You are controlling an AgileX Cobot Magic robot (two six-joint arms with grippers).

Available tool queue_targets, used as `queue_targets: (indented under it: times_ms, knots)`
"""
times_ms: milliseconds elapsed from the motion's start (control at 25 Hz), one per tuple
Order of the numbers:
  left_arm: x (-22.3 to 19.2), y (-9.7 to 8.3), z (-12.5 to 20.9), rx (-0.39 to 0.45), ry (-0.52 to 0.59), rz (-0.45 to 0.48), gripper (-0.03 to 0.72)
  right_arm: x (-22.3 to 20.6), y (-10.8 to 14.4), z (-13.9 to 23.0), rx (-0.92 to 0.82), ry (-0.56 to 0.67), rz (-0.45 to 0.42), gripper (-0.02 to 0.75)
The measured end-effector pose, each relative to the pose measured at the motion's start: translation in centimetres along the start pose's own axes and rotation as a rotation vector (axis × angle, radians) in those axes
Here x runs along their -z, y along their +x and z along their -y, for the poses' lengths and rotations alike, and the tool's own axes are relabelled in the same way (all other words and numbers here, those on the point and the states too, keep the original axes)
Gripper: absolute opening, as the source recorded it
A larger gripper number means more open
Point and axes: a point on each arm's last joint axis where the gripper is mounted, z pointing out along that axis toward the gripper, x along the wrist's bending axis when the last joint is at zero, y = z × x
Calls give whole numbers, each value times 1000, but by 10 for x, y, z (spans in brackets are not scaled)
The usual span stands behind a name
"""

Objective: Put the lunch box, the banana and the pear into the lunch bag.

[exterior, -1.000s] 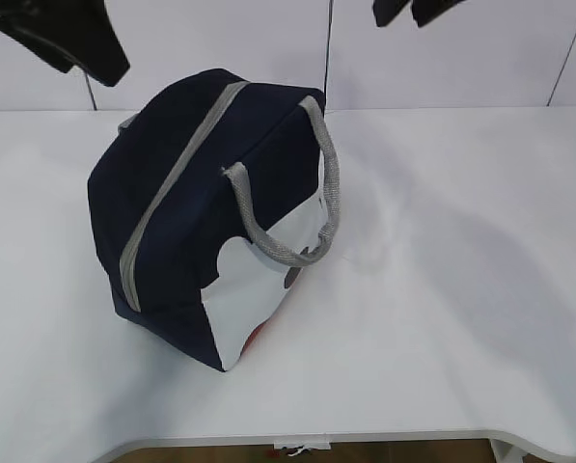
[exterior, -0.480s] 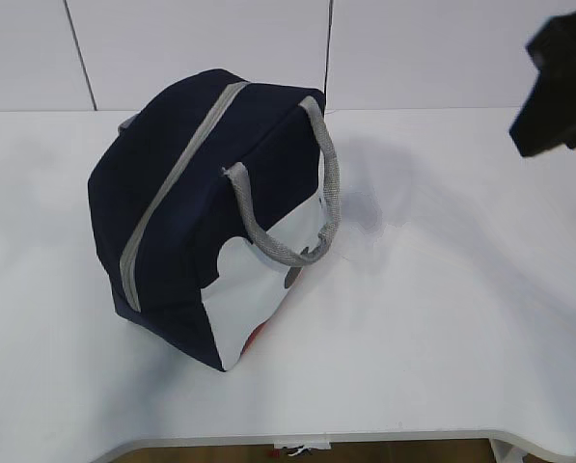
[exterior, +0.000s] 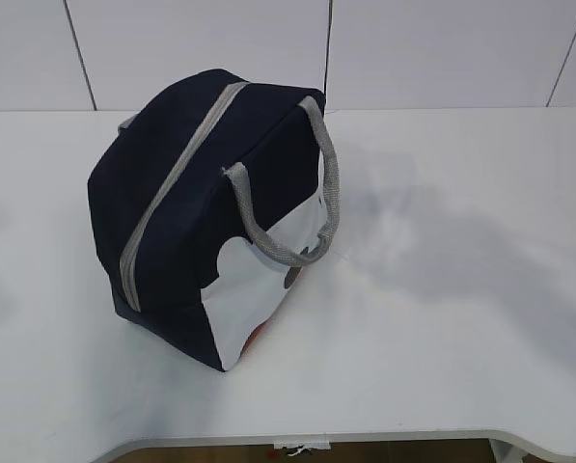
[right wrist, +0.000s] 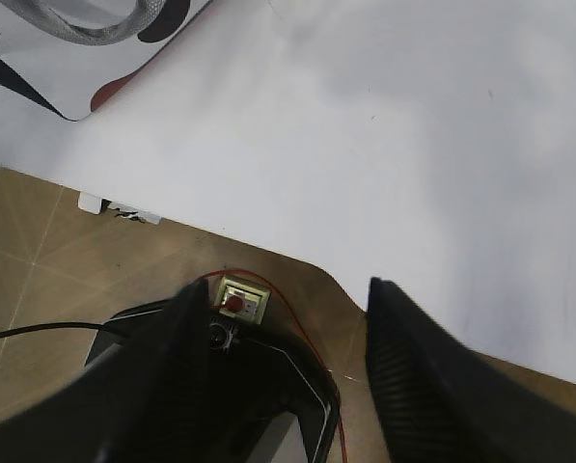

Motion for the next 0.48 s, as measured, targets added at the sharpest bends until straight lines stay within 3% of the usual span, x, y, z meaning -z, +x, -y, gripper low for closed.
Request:
queue_targets:
  times_ms: [200, 480]
  knots:
    - [13, -9, 35, -13, -63, -12, 319, 17, -1, 27, -17, -69, -7, 460]
    - [34, -20, 82, -46, -287, -69, 280, 32, -12, 72, 16, -166, 78, 463]
